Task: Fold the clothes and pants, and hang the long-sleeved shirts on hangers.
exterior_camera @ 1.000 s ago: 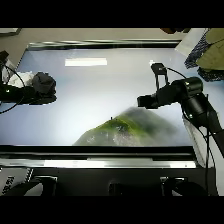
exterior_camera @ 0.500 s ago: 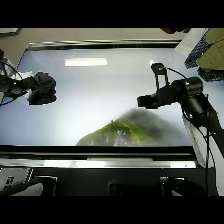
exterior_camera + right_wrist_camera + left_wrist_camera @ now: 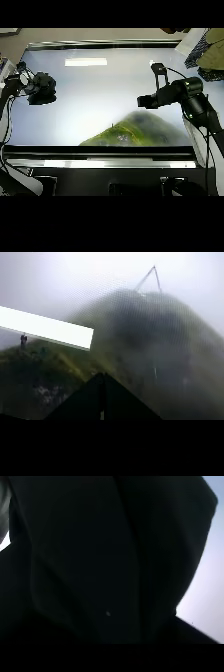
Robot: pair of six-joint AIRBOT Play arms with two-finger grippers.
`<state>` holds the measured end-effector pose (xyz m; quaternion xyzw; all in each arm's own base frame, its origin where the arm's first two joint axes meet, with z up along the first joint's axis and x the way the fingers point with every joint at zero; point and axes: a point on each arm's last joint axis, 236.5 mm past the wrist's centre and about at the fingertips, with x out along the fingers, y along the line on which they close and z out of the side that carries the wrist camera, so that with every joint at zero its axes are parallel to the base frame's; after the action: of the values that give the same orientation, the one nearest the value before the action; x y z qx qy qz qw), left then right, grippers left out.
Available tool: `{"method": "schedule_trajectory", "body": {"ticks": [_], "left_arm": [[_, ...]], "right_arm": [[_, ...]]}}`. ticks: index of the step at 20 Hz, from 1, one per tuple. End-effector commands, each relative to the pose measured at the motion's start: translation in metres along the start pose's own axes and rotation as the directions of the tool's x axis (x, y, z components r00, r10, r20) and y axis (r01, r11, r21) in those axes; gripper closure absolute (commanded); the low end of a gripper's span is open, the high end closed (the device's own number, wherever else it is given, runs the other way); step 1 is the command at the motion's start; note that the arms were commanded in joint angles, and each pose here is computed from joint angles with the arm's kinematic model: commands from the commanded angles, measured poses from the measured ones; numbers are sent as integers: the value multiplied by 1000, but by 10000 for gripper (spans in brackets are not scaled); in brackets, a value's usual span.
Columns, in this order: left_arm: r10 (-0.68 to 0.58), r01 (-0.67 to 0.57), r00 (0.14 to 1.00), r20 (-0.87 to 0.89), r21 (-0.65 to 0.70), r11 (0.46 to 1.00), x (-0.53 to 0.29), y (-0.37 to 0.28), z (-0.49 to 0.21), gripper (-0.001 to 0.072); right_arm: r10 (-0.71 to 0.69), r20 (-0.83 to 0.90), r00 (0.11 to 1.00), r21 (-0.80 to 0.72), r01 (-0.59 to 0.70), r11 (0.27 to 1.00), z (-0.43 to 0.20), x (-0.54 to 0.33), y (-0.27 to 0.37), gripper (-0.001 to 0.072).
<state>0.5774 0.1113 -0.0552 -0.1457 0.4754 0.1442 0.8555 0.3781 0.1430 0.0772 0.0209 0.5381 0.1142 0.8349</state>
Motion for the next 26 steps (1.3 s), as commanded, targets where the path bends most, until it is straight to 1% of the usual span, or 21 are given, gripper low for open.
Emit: {"method": "schedule_trajectory", "body": {"ticks": [1,3,4,5,10,12,16,18,21,22,23,24,25,26], "left_arm": [[-31,27,994,-100,-40,999,9,-6,-15,689],[-161,164,974,-162,5,986,-17,-42,-24,690],[-235,244,950,-205,21,970,-37,-66,-33,691],[-283,300,927,-246,37,953,-59,-87,-43,692],[-327,428,860,-392,207,880,-166,-171,-110,693],[-335,458,836,-435,218,862,-195,-190,-152,694],[-489,631,718,-495,169,757,-246,-246,-238,693],[-500,683,666,-553,183,707,-259,-274,-285,692],[-529,744,632,-566,251,620,-271,-322,-342,692],[-532,753,625,-572,260,605,-272,-333,-358,692],[-528,755,619,-581,256,604,-271,-341,-375,690],[-517,750,617,-593,244,615,-267,-344,-388,687],[-495,733,617,-612,217,645,-262,-342,-400,597],[-478,716,615,-627,190,672,-259,-339,-406,318]], "right_arm": [[1,2,1000,0,-1,1000,0,-1,1,678],[1,2,1000,0,-1,1000,0,-1,1,678],[1,2,1000,0,-1,1000,0,-1,1,678],[1,2,1000,-1,-1,1000,0,-1,1,678],[1,2,1000,0,-1,1000,0,-1,1,678],[1,2,1000,0,-1,1000,0,-1,1,678],[1,2,1000,0,-1,1000,0,-1,1,678],[1,2,1000,0,-1,1000,0,-1,1,677],[1,2,1000,0,-1,1000,0,-1,1,678],[1,2,1000,0,-1,1000,0,-1,1,677],[1,2,1000,0,-1,1000,0,-1,1,677],[2,9,1000,-1,-2,1000,2,-1,1,678],[5,46,999,-2,-5,1000,11,-1,1,678],[11,85,996,-2,-11,1000,20,-1,3,678]]}}
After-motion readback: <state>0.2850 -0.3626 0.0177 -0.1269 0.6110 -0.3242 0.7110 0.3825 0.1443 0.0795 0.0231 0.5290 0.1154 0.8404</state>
